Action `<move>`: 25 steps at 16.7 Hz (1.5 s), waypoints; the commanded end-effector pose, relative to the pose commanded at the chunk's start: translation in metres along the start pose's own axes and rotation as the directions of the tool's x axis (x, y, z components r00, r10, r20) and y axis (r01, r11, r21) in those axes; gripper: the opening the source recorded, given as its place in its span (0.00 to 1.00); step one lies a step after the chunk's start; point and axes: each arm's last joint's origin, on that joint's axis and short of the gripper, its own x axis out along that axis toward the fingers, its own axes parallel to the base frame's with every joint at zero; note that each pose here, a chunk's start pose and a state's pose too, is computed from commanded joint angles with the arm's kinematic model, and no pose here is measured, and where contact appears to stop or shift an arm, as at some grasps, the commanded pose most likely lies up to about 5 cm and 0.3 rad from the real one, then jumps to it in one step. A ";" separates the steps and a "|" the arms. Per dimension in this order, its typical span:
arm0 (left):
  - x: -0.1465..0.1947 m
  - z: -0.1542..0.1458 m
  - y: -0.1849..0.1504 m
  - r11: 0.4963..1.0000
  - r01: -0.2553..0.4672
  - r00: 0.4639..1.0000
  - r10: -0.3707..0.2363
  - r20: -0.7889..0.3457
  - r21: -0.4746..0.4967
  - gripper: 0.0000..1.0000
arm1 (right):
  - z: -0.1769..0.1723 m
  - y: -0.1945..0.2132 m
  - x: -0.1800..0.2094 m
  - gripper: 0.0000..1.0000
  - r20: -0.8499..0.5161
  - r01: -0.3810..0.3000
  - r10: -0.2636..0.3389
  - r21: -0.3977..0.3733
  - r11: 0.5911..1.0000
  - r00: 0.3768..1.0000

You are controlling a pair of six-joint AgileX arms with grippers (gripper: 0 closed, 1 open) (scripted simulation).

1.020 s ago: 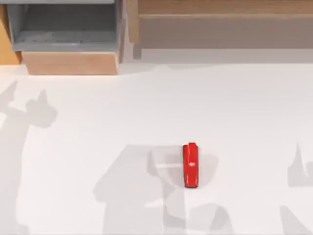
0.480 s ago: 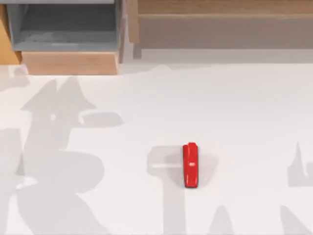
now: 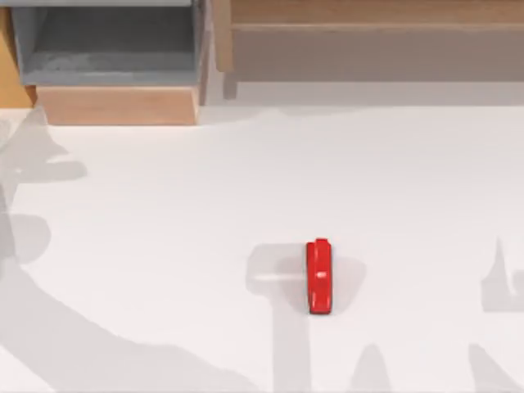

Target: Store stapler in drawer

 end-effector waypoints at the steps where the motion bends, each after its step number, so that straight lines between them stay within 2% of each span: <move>1: 0.001 -0.001 -0.003 1.000 0.000 1.000 0.000 -0.001 0.008 1.00 | 0.000 0.000 0.000 1.00 0.000 0.000 0.000 0.000 1.000 1.000; 7: 0.001 0.001 -0.003 1.000 0.004 1.000 -0.004 0.002 0.006 1.00 | 0.000 0.000 0.000 1.00 0.000 0.000 0.000 0.000 1.000 1.000; 13: 0.024 -0.002 -0.003 1.000 0.000 1.000 0.000 -0.001 0.008 1.00 | 0.000 0.000 0.000 1.00 0.000 0.000 0.000 0.000 1.000 1.000; 17: 0.026 -0.002 -0.003 1.000 0.000 1.000 0.000 -0.001 0.008 1.00 | 0.000 0.000 0.000 1.00 0.000 0.000 0.000 0.000 1.000 1.000; 25: 0.026 -0.002 -0.003 1.000 0.000 1.000 0.000 -0.001 0.008 0.40 | 0.000 0.000 0.000 1.00 0.000 0.000 0.000 0.000 1.000 1.000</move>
